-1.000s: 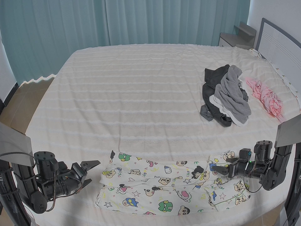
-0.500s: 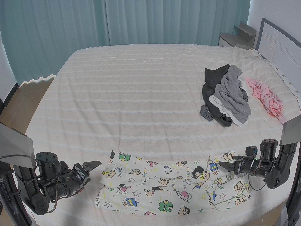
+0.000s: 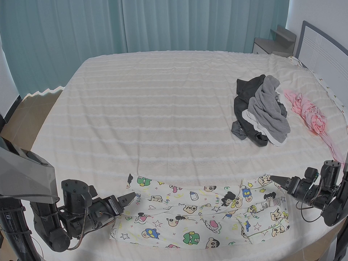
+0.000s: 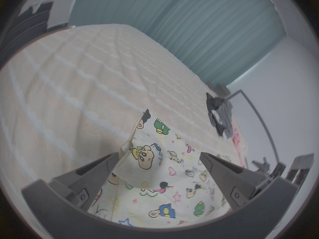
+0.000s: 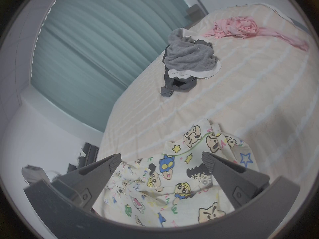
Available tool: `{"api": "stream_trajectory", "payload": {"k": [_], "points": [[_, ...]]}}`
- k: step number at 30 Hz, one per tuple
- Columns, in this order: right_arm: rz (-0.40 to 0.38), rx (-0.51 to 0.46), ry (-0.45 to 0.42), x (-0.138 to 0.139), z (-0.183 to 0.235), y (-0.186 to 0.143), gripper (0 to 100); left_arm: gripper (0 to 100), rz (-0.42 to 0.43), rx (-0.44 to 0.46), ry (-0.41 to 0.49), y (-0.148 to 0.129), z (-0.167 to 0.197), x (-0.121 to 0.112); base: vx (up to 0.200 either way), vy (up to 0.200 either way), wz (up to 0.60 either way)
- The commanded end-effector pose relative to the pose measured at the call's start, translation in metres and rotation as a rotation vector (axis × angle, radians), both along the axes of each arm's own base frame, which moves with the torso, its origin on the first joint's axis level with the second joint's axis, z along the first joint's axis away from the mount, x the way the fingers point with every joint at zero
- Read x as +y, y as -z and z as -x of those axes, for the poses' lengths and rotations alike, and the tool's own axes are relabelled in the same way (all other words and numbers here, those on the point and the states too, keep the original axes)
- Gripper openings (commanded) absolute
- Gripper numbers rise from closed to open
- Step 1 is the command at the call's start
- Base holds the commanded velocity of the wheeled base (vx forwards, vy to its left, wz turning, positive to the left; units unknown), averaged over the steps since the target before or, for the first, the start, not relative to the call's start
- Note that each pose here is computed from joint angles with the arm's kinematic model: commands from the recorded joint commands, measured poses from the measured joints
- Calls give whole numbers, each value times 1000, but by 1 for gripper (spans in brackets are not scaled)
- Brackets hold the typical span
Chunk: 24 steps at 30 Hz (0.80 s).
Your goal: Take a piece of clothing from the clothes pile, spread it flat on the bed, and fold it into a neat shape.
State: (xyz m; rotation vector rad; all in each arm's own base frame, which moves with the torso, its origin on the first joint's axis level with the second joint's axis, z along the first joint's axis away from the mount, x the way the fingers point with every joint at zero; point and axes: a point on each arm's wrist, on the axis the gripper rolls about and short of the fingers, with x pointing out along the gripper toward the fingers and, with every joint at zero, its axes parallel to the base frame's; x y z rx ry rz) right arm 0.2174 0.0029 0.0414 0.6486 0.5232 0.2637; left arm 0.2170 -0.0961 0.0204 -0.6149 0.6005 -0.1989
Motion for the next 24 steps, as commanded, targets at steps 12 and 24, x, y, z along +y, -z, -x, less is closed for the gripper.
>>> {"api": "stream_trajectory", "payload": {"k": [12, 24], "points": [[-107, -37, -3, 1, 10, -17, 100, 100, -276, 21, 94, -26, -104, -8, 0, 0, 0], [-105, -22, -6, 2, 9, -14, 100, 100, -324, 116, 278, -11, -128, -12, 0, 0, 0]]}}
